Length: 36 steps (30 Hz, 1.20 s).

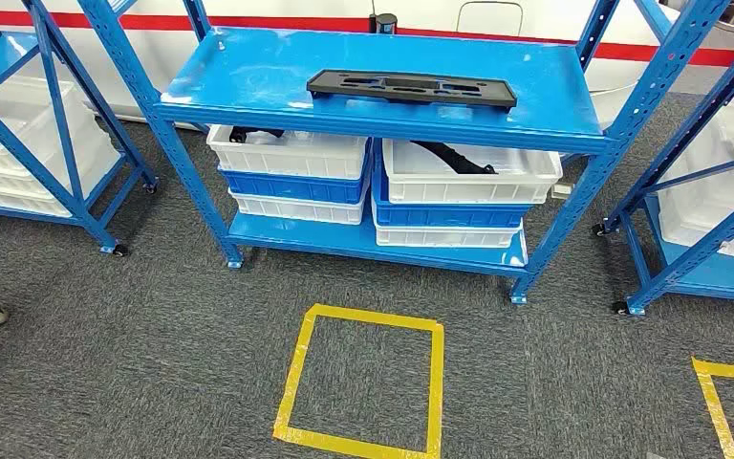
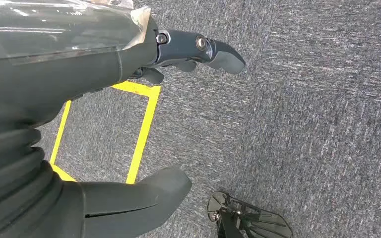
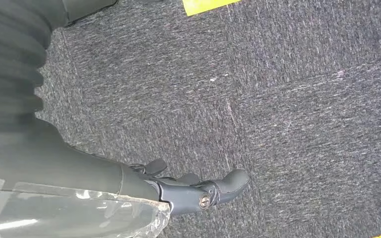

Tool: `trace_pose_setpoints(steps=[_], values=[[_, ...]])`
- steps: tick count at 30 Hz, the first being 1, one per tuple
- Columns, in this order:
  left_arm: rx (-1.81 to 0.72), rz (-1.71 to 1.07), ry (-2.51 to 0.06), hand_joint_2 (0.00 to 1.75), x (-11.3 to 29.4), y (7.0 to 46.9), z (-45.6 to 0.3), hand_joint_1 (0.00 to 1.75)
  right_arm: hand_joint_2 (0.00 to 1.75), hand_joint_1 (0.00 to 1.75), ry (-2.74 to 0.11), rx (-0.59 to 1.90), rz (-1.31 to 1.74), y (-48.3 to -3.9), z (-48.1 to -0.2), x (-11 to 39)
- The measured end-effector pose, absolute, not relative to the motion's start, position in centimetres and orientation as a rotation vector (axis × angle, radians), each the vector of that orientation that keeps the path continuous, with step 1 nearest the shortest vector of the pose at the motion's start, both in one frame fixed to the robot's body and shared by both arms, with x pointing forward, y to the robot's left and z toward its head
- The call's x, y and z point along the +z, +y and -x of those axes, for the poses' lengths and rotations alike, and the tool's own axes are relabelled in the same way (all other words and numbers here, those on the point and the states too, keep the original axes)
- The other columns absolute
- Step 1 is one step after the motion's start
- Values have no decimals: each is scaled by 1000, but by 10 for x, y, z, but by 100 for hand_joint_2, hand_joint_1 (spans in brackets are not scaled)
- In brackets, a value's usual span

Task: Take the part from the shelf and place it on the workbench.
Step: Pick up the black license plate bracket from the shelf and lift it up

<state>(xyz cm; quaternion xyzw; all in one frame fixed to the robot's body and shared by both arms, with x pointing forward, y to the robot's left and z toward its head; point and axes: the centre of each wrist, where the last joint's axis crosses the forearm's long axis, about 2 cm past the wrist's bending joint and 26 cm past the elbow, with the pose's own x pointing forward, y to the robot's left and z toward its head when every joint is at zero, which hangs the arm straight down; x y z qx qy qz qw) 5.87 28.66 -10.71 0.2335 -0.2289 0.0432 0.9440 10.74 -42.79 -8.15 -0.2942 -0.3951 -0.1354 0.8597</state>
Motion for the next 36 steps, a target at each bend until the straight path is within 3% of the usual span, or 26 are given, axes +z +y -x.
trace_pose_setpoints(steps=[5,9,13,19,23,27,31,36], values=[[88,-475,-466,175,-107,287,-59,0,175,0,-854,-283,620,-429,-109,-81],[87,-470,-459,175,-107,287,-59,0,175,0,-1074,-207,603,-438,-137,-70],[82,-472,-451,175,-107,287,-59,0,175,0,-1371,-2,550,-454,-217,-27],[62,-475,-442,175,-107,288,-57,0,175,0,-1808,401,623,-458,-353,117],[46,-468,-408,175,-108,291,-57,0,175,0,-1993,710,697,-423,-412,238],[48,-475,-369,175,-108,291,-56,0,175,0,-2115,1060,904,-354,-433,330],[54,-477,-357,175,-108,289,-55,0,175,0,-2238,1238,912,-287,-427,367],[57,-476,-350,175,-108,287,-55,0,175,0,-2321,1332,869,-255,-417,370]])
